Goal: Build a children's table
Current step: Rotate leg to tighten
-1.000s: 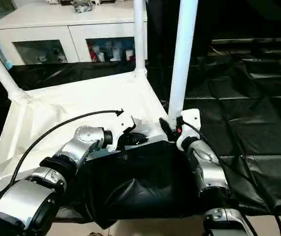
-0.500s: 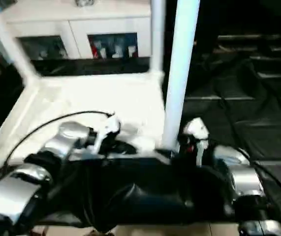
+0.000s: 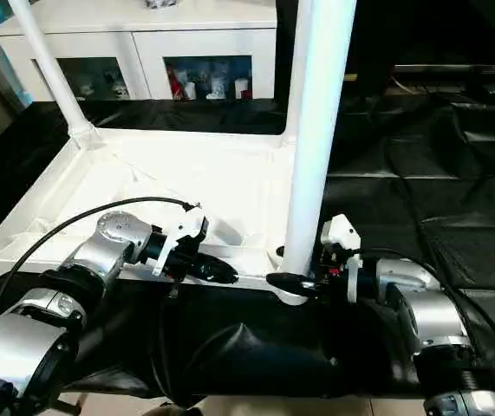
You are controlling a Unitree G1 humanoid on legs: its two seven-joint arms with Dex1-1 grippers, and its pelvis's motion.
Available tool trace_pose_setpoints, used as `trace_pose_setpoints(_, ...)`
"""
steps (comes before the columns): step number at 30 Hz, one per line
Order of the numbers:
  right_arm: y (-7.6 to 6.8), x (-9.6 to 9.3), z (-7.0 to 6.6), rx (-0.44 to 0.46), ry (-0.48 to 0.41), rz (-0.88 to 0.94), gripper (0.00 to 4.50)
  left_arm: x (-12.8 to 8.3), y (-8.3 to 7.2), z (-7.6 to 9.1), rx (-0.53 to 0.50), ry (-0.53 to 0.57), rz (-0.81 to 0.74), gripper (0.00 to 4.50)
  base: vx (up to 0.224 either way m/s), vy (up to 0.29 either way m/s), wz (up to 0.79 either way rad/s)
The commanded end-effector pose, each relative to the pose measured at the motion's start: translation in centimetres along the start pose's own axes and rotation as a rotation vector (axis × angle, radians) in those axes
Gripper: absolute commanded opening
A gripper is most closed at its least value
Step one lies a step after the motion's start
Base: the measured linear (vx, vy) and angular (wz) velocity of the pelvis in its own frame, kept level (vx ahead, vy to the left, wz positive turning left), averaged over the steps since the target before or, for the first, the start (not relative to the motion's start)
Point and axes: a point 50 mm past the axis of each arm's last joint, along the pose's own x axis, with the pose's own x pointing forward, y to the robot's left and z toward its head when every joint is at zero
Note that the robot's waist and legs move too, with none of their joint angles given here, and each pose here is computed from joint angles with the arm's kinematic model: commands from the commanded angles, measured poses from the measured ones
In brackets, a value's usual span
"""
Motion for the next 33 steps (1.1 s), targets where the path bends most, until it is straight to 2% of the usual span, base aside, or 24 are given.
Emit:
trace_pose_setpoints(1,0.3,1.7,-0.9,0.025,-0.007,-0.053,2.59,0.5,1.0,1.0,0.022,-0.046,0.17,0.0,0.0,0.0,0.0)
trace_pose_setpoints(3,-0.5,2.5,-1.6,0.038,-0.003,-0.207,2.56,1.0,1.7,1.2,0.016,-0.05,0.286,0.0,0.0,0.0,0.0)
trace_pose_setpoints(6,-1.1,3.5,-2.4,0.075,0.013,-0.352,2.52,1.7,2.0,1.6,0.006,-0.062,0.35,0.0,0.0,0.0,0.0)
trace_pose_setpoints(7,-1.5,4.7,-3.0,0.12,0.019,-0.478,2.52,2.9,2.2,2.2,0.002,-0.077,0.404,0.0,0.0,0.0,0.0)
trace_pose_setpoints(10,-1.8,6.0,-3.2,0.17,0.01,-0.602,2.52,4.2,2.2,2.7,0.0,-0.088,0.444,0.0,0.0,0.0,0.0)
trace_pose_setpoints(13,-1.6,7.8,-3.0,0.173,0.007,-0.643,2.51,5.9,1.8,3.2,0.005,-0.098,0.425,0.0,0.0,0.0,0.0)
trace_pose_setpoints(17,-1.1,8.9,-2.3,0.127,-0.029,-0.591,2.51,6.7,1.4,3.4,0.017,-0.103,0.381,0.0,0.0,0.0,0.0)
trace_pose_setpoints(18,-0.9,9.0,-2.0,0.126,-0.057,-0.558,2.86,6.7,1.3,3.4,0.021,-0.102,0.364,0.0,0.0,0.0,0.0)
trace_pose_setpoints(20,-0.8,8.9,-1.5,0.123,-0.096,-0.517,3.21,6.5,1.2,3.2,0.029,-0.095,0.342,0.0,0.0,0.0,0.0)
trace_pose_setpoints(22,-0.7,8.3,-1.2,0.116,-0.121,-0.453,3.31,6.0,1.0,2.9,0.038,-0.088,0.29,0.0,0.0,0.0,0.0)
trace_pose_setpoints(25,-0.6,7.2,-1.0,0.095,-0.111,-0.373,3.65,5.2,0.8,2.6,0.05,-0.085,0.223,0.0,0.0,0.0,0.0)
trace_pose_setpoints(28,-0.2,5.5,-0.8,0.033,-0.068,-0.231,3.65,3.8,0.7,2.1,0.062,-0.056,0.15,0.0,0.0,0.0,0.0)
trace_pose_setpoints(33,0.3,3.3,-0.6,-0.009,-0.022,-0.098,3.65,2.1,0.4,1.4,0.055,-0.029,0.069,0.0,0.0,0.0,0.0)
